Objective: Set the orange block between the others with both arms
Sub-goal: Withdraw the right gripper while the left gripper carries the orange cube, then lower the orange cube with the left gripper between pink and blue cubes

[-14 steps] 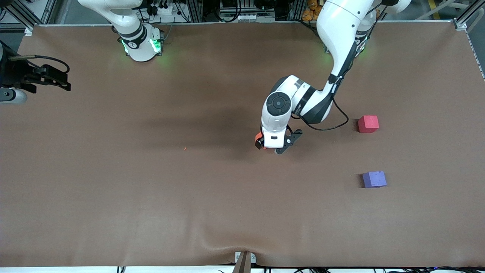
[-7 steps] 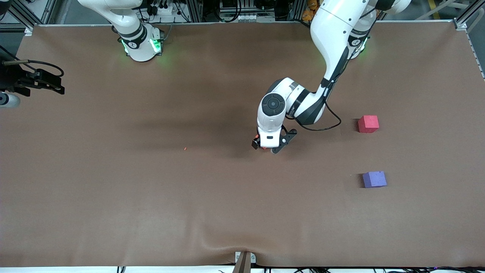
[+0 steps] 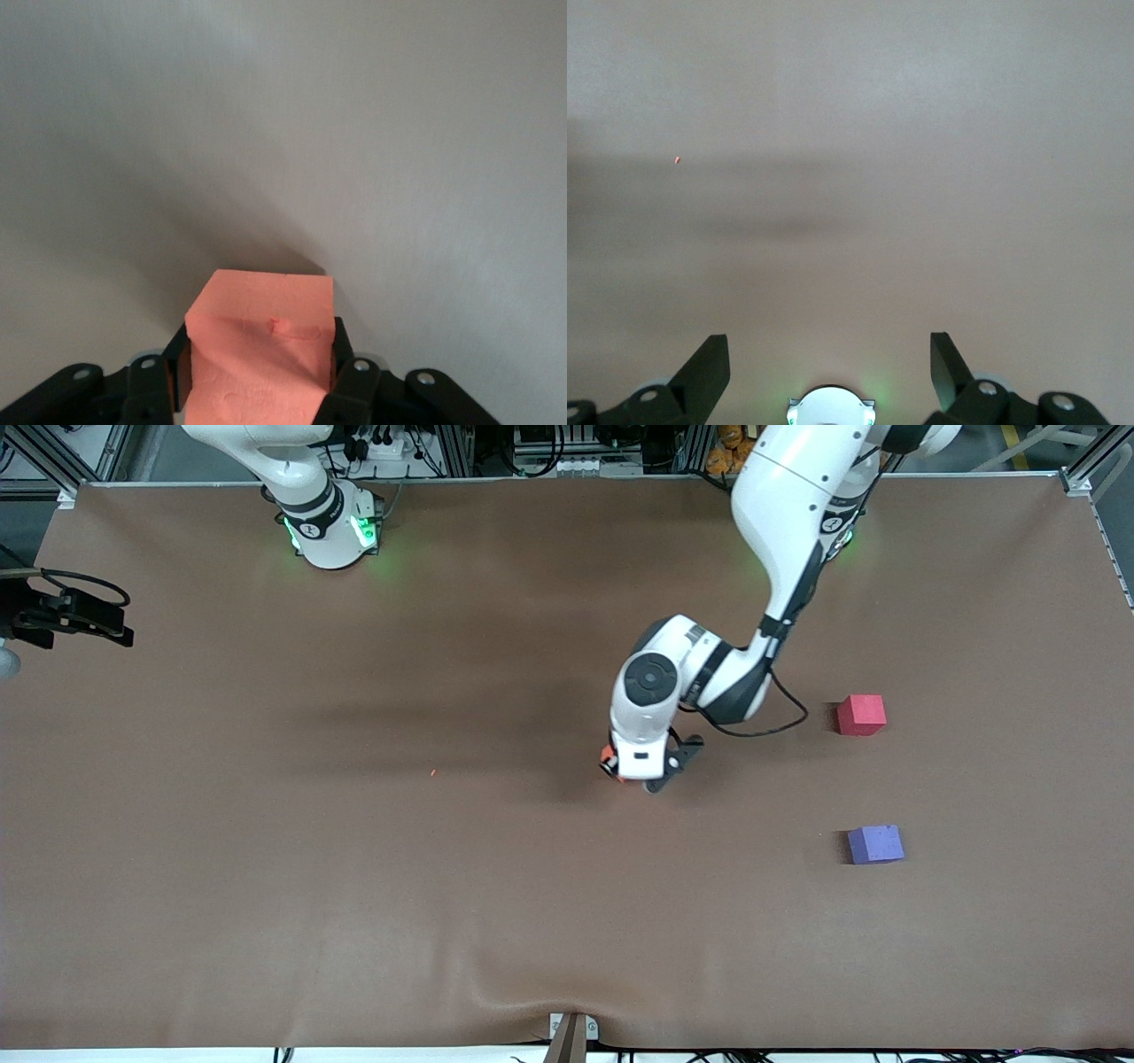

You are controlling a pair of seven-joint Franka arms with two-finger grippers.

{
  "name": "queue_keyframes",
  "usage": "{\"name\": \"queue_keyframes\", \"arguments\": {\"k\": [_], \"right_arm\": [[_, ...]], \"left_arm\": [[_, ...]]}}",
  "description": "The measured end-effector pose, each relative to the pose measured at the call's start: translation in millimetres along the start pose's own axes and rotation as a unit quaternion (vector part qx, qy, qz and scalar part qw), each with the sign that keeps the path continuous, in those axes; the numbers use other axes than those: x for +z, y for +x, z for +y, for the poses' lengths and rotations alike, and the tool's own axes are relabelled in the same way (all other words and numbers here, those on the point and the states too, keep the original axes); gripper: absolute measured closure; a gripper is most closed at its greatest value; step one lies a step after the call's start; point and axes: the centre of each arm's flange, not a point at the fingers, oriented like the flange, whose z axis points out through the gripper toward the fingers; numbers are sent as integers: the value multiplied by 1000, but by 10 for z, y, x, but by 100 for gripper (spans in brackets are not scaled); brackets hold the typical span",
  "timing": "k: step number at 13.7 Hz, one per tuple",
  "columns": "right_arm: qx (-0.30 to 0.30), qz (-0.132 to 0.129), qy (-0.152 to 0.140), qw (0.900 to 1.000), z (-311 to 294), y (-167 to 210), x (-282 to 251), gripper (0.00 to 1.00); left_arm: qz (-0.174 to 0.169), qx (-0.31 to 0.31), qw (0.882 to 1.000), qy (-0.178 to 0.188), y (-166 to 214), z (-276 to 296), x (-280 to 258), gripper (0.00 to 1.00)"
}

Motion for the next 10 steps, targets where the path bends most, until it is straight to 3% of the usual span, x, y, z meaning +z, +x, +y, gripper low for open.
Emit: {"name": "queue_keyframes", "arguments": {"k": [3, 6, 10], "right_arm": [[-1, 0, 0, 1000, -10, 9, 17, 0], [1, 0, 0, 1000, 9, 9, 23, 0], [3, -1, 0, 1000, 37, 7, 28, 0]], "left_arm": [[5, 31, 999, -13, 819, -155, -369, 40], [0, 90, 996, 2, 1722, -563, -712, 46], [-16, 186, 982, 21, 2908, -1410, -734, 46]]}}
